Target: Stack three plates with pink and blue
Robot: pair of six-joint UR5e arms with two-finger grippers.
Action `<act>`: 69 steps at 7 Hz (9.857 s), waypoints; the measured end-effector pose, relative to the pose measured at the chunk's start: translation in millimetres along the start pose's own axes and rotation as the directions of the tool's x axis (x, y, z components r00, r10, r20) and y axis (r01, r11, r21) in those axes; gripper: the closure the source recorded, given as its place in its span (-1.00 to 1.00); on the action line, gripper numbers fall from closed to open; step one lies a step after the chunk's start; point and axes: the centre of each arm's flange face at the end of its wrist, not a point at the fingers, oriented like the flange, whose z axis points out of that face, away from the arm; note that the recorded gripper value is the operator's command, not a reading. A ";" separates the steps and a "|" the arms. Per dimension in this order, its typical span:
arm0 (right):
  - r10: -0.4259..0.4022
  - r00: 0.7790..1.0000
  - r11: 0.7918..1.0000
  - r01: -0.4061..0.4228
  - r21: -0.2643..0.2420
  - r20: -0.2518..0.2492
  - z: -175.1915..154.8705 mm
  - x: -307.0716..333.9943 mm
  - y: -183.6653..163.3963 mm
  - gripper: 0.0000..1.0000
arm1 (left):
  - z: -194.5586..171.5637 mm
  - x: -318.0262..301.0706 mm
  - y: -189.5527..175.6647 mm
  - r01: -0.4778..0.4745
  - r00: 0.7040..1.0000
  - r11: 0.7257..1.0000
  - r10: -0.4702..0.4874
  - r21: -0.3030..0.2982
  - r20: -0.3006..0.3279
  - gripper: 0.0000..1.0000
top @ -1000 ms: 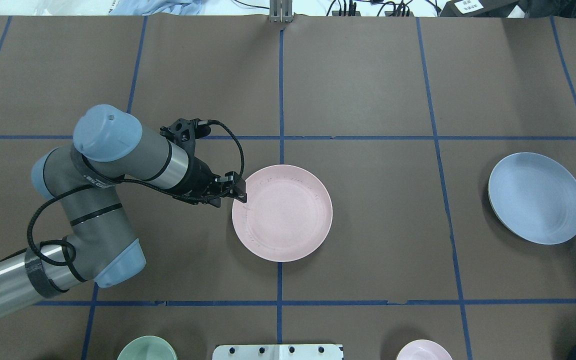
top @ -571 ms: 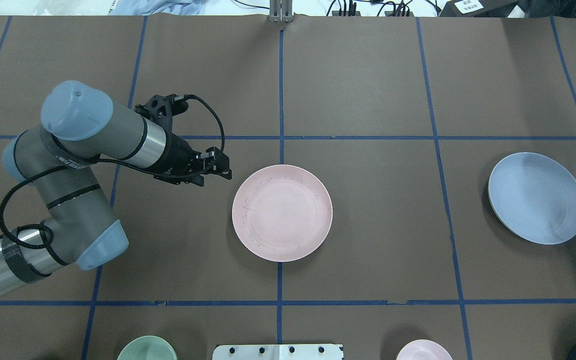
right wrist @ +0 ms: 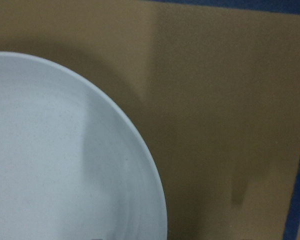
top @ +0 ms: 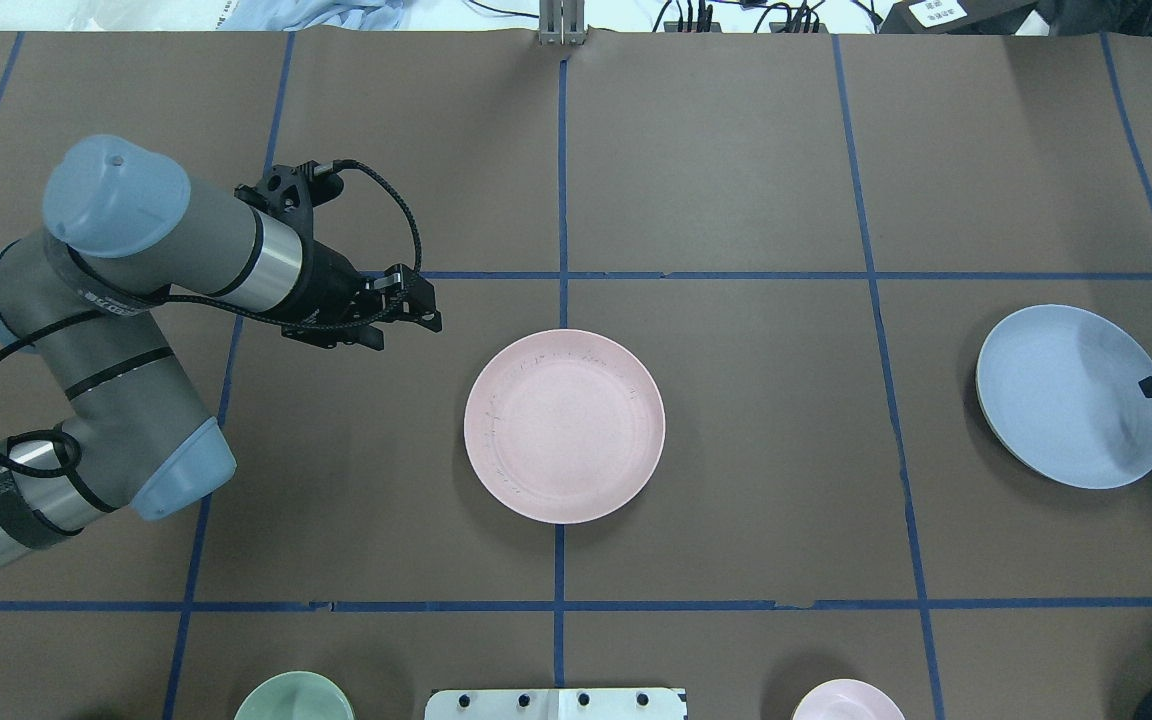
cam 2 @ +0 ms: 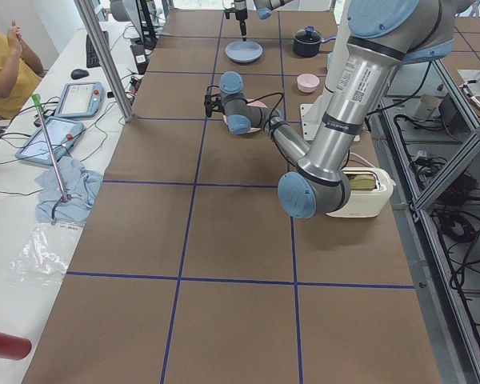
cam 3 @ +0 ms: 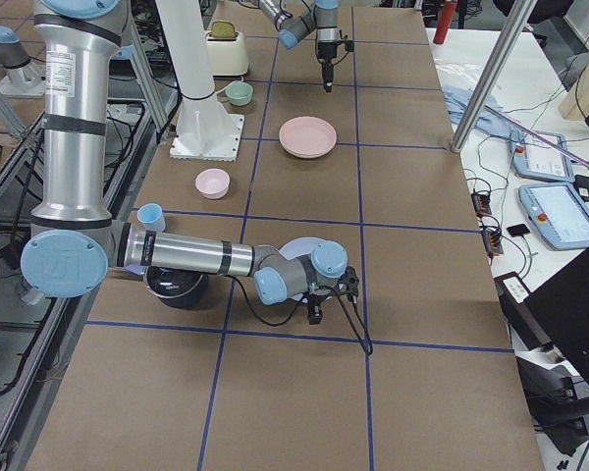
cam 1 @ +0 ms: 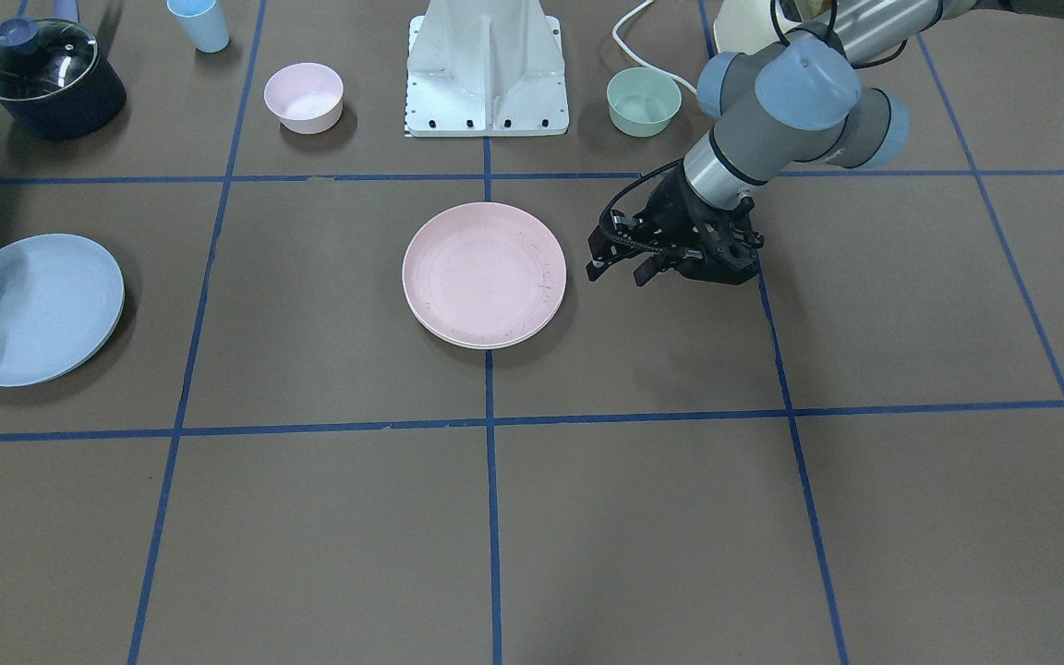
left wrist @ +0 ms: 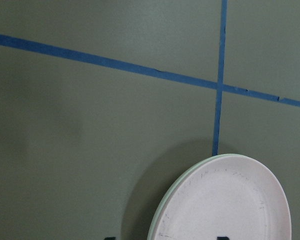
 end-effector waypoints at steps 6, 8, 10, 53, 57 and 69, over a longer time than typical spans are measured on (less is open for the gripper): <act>-0.001 1.000 1.000 0.001 -0.029 0.001 16.5 -1.7 -2.1 1.00 | -3.0 -3.1 0.3 -0.009 1.000 1.000 0.009 0.001 -0.001 -0.53; -0.005 1.000 1.000 0.006 -0.027 0.018 14.3 -7.4 -6.9 1.00 | -4.5 -7.3 1.0 -0.008 1.000 1.000 0.008 0.005 0.001 -0.53; -0.021 0.999 1.000 0.022 -0.022 0.049 8.0 -18.6 -11.6 1.00 | -6.8 -6.8 1.3 -0.010 1.000 1.000 0.010 0.007 -0.002 -0.53; 0.069 0.991 0.994 -0.059 0.090 -0.112 -167.5 9.7 -8.4 -1.00 | -357.4 -500.7 -120.9 -0.433 0.815 0.901 0.407 -0.034 0.413 -1.00; 0.076 0.990 0.994 -0.066 0.089 -0.118 -164.6 13.7 -6.3 -1.00 | -370.7 -495.4 -113.7 -0.396 0.826 0.917 0.372 -0.032 0.424 -1.00; 0.075 0.991 0.994 -0.066 0.084 -0.114 -161.4 13.3 -13.3 -1.00 | -376.3 -478.1 -103.4 -0.445 0.807 0.895 0.407 -0.011 0.429 -1.00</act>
